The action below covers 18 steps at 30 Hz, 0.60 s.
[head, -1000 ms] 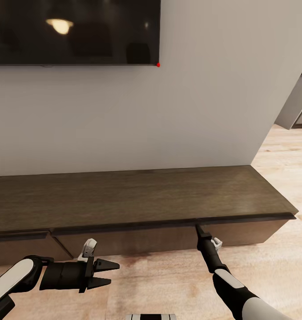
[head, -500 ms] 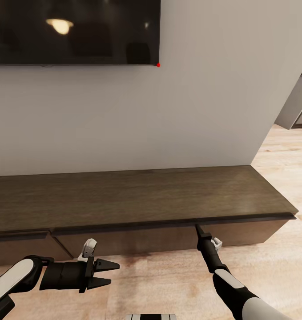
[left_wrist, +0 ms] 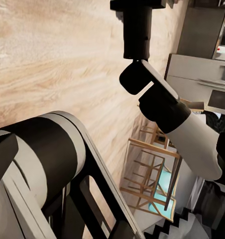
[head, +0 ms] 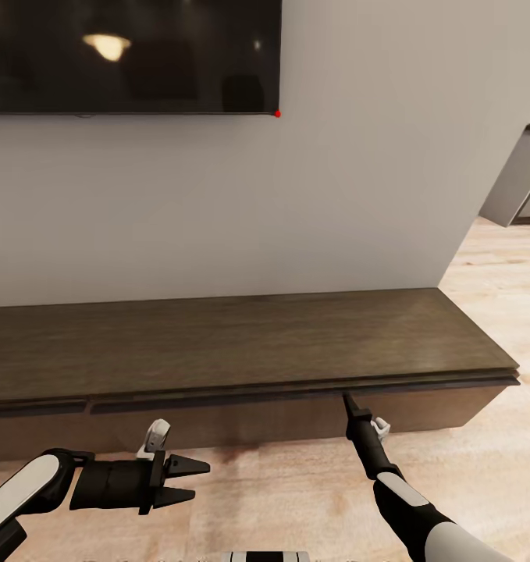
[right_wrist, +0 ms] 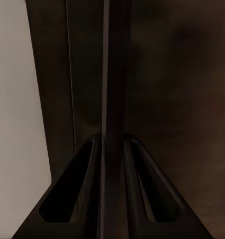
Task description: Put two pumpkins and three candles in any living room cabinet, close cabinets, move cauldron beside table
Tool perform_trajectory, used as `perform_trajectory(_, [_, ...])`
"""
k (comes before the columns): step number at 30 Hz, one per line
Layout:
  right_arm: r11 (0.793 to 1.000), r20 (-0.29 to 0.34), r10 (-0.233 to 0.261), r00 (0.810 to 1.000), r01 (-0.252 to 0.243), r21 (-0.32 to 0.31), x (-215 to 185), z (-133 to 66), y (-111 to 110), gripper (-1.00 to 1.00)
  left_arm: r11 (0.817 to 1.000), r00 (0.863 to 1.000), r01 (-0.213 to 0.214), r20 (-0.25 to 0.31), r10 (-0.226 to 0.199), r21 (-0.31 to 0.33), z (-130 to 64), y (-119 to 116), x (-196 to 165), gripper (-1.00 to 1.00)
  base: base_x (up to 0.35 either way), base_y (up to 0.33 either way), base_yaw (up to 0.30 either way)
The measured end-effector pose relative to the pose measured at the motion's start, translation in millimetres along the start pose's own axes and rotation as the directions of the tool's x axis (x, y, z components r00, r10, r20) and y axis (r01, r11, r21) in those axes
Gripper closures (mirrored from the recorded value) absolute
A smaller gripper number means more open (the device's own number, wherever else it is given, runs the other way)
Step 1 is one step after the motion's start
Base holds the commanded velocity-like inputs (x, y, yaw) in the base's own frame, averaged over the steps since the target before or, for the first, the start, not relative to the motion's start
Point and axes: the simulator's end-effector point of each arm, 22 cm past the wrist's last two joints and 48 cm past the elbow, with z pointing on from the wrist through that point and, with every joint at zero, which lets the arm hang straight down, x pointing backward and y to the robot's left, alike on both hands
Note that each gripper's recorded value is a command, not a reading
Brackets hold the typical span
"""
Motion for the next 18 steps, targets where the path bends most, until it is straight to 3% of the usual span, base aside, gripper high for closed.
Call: perform_trajectory(18, [1.0, 0.011, 0.007, 1.0, -0.007, 0.0, -3.5, 0.0, -0.3, 1.0, 1.0, 1.0, 0.001, -0.002, -0.001, 0.001, 0.6, 0.0, 0.6, -1.0, -0.139, 0.0, 0.0])
